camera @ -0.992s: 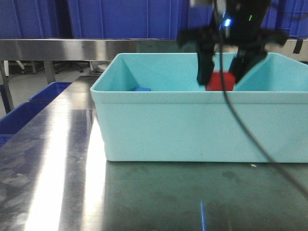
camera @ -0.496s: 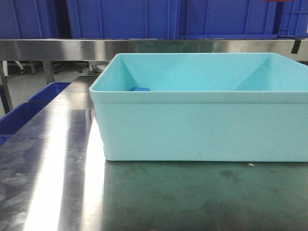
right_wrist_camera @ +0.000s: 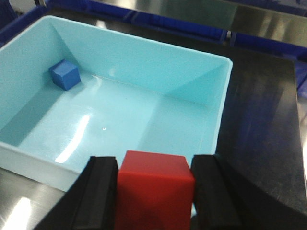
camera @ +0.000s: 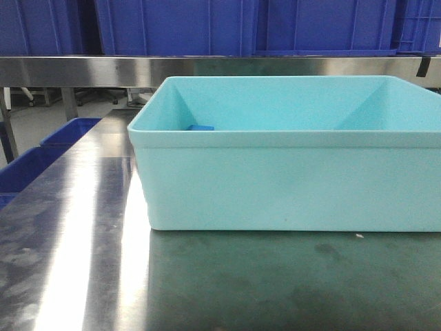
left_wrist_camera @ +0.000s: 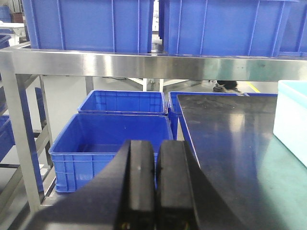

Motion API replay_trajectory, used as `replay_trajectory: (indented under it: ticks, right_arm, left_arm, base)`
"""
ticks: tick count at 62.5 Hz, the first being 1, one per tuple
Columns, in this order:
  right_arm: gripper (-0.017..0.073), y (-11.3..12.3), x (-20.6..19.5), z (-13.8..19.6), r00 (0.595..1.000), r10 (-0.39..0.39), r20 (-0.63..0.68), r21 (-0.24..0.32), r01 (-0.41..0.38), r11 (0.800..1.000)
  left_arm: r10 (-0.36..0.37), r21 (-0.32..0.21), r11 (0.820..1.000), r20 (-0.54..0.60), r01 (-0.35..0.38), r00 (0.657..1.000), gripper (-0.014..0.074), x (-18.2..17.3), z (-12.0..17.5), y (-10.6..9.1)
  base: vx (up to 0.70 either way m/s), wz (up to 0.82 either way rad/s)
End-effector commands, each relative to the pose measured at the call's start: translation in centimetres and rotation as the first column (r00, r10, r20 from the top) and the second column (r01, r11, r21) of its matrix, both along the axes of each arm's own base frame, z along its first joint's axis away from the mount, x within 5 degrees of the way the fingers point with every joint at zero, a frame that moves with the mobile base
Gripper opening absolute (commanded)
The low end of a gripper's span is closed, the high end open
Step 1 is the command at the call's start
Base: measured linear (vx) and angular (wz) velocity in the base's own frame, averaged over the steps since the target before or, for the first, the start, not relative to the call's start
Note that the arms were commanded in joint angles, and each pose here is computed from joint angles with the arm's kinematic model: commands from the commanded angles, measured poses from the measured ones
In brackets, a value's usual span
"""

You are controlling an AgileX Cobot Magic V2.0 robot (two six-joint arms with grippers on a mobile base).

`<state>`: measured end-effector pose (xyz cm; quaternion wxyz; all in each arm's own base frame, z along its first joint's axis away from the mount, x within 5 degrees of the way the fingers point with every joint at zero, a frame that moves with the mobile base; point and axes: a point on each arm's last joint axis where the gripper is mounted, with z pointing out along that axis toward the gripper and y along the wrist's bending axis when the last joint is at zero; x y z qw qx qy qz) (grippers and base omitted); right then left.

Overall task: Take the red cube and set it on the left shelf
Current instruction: 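Lift the red cube out of the teal bin with the right gripper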

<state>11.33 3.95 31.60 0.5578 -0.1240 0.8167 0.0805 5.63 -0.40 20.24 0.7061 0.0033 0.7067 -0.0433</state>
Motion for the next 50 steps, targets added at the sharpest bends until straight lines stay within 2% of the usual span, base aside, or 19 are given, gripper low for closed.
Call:
replay_trajectory:
  ticks: [1,16,50]
  right_arm:
    - [0.0074,-0.5,-1.3,1.1,0.986,0.025,0.168,0.029,-0.031,0.999]
    - [0.0074,-1.5,-3.5,1.1,0.967,0.019,0.254,0.065,-0.037,0.997]
    - [0.0074,-1.5,-3.6,1.1,0.969,0.017,0.248,0.063,-0.033,0.997]
  left_arm:
    - [0.008,-0.015,1.0,0.078,-0.007,0.997,0.0101,0.0,0.1,0.1]
    - [0.008,-0.015,1.0,0.078,-0.007,0.997,0.0101,0.0,0.1,0.1]
    - [0.008,-0.015,1.0,0.078,-0.007,0.997,0.0101,0.0,0.1,0.1]
  base:
    - [0.0,0.0]
    - [0.0,0.0]
    - [-0.01,0.03]
